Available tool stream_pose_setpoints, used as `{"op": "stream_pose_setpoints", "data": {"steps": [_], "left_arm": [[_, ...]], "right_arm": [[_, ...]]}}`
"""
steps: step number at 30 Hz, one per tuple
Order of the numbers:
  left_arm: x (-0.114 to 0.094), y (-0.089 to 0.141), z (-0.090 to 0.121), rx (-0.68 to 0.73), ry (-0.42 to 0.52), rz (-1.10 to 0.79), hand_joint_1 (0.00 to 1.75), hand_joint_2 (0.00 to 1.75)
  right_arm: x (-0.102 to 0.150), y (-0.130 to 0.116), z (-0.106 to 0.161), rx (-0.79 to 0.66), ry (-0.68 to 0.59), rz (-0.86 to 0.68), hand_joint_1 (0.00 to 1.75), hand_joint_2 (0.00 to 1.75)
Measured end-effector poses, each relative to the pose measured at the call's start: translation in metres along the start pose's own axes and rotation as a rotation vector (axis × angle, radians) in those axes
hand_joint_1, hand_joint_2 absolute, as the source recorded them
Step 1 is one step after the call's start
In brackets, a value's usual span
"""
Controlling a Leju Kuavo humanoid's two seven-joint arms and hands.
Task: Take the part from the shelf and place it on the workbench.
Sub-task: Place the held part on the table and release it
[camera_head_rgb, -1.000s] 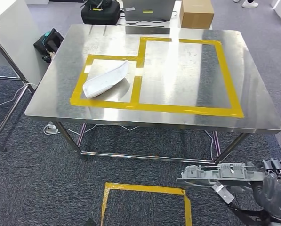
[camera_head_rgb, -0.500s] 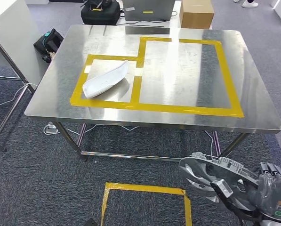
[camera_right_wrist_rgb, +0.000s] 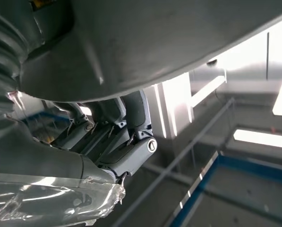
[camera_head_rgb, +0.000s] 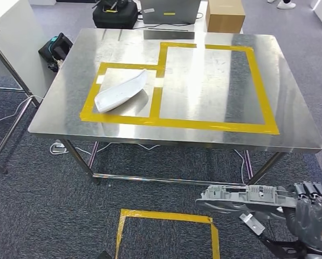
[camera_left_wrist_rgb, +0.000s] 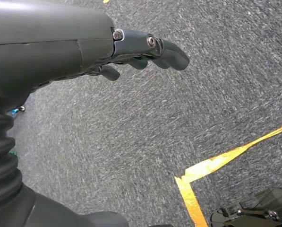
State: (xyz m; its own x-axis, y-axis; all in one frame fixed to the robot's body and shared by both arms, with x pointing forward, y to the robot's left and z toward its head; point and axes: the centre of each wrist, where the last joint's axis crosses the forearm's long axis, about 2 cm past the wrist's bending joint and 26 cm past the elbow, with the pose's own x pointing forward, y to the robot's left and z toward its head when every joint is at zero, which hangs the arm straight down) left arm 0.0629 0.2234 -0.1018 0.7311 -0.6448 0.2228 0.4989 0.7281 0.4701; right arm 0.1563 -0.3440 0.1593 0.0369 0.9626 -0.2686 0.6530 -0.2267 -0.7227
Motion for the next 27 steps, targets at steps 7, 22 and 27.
{"op": "stream_pose_setpoints", "data": {"steps": [7,22,27], "left_arm": [[0.002,-0.001,0.001,-0.004,-0.004,0.001,0.0,1.75],[0.005,-0.002,0.001,0.005,0.012,0.01,0.0,1.75],[0.005,-0.002,0.001,0.019,0.028,0.02,0.0,1.75]], "right_arm": [[-0.018,-0.021,-0.021,-0.102,0.003,0.11,1.75,1.75],[-0.034,-0.04,-0.03,-0.166,-0.006,0.205,1.75,1.75],[-0.044,-0.046,-0.034,-0.193,-0.04,0.246,1.75,1.75]]}}
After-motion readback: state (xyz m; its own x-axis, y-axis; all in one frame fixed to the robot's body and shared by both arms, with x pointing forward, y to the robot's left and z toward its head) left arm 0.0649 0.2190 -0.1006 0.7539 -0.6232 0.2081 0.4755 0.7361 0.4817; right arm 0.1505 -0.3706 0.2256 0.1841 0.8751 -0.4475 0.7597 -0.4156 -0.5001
